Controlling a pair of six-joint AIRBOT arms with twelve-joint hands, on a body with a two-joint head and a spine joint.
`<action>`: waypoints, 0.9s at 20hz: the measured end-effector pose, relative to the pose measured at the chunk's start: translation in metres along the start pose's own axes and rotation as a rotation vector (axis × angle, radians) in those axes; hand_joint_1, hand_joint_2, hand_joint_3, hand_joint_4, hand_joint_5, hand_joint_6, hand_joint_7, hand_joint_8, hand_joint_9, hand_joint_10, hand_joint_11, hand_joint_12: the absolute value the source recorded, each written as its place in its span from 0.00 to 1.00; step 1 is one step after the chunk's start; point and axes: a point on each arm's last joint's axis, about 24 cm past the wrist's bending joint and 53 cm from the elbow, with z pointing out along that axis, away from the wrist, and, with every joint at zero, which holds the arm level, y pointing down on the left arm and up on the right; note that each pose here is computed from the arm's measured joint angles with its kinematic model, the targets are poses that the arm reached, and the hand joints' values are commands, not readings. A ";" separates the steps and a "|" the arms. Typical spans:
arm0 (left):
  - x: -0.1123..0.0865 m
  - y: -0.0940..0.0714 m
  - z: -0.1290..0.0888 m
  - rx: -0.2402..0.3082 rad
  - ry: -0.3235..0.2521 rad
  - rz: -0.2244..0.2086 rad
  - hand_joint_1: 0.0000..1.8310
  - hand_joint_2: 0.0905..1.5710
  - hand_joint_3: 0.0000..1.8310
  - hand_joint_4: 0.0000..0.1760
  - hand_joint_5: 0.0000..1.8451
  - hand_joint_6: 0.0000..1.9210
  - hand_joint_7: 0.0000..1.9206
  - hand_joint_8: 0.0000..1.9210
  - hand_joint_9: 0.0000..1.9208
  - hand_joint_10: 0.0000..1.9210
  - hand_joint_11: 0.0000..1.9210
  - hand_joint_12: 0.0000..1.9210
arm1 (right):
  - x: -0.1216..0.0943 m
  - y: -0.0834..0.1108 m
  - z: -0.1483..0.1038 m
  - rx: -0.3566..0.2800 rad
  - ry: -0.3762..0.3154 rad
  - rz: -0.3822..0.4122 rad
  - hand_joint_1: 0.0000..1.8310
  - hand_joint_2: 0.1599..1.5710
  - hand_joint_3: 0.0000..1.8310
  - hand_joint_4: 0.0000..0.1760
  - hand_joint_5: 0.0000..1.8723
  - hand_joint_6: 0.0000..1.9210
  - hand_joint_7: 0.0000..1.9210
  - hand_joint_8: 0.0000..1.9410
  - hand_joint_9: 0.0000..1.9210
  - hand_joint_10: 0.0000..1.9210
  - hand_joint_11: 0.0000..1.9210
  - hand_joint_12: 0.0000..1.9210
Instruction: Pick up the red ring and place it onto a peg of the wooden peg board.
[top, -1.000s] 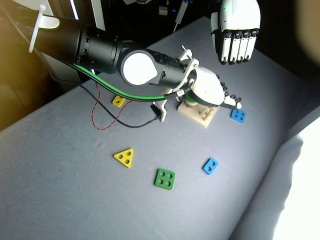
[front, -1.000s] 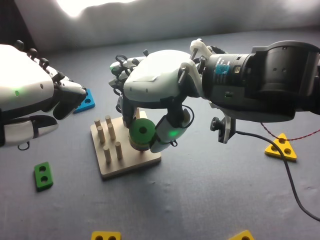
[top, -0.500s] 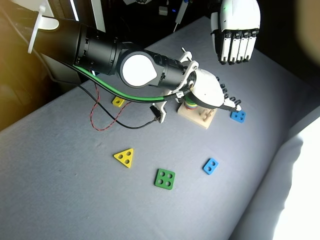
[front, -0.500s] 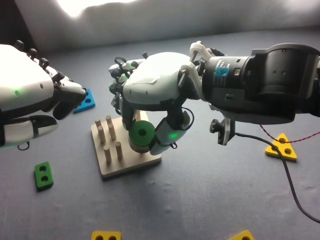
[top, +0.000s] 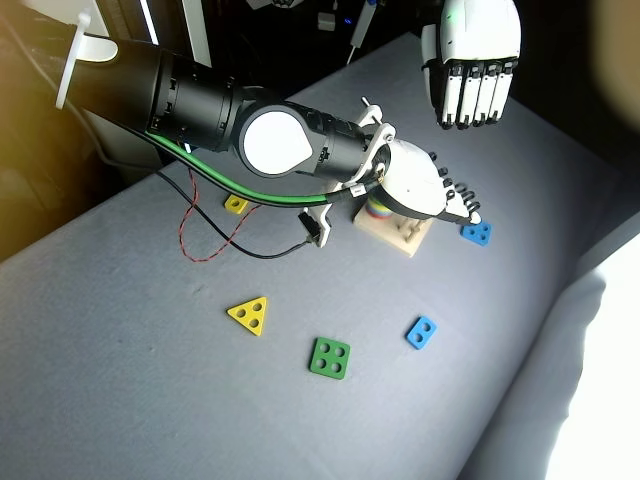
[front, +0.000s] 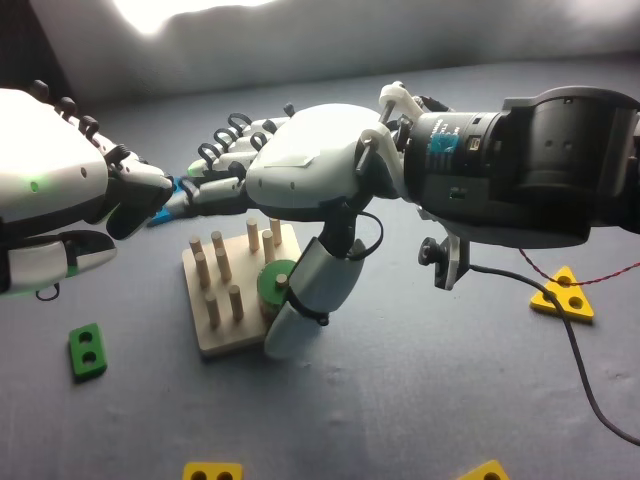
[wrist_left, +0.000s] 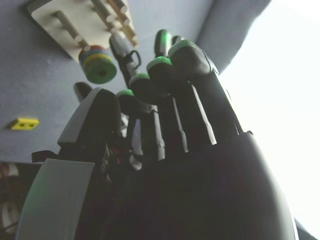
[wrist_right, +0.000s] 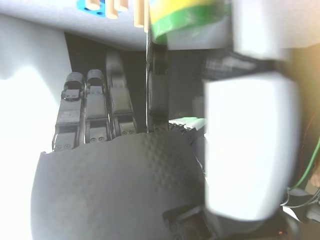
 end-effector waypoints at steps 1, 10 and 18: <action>0.000 0.000 0.000 -0.002 0.001 0.000 0.41 0.97 0.00 0.00 0.20 1.00 0.25 1.00 0.27 1.00 0.28 1.00 | 0.000 0.000 0.000 0.000 0.000 -0.001 0.26 0.32 0.00 0.47 0.00 0.00 0.00 0.00 0.00 0.00 0.00 0.00; 0.000 0.001 0.000 -0.006 0.002 0.000 0.41 0.97 0.00 0.00 0.20 1.00 0.26 1.00 0.27 1.00 0.29 1.00 | -0.025 -0.039 -0.044 0.066 -0.050 0.011 0.30 0.32 0.00 0.16 0.00 0.00 0.00 0.00 0.00 0.00 0.00 0.00; 0.000 0.002 0.000 -0.007 0.001 -0.003 0.49 0.95 0.00 0.13 0.21 0.98 0.22 1.00 0.24 1.00 0.26 1.00 | -0.014 -0.077 -0.115 0.183 -0.022 0.040 0.27 0.34 0.00 0.19 0.00 0.00 0.00 0.00 0.00 0.00 0.00 0.00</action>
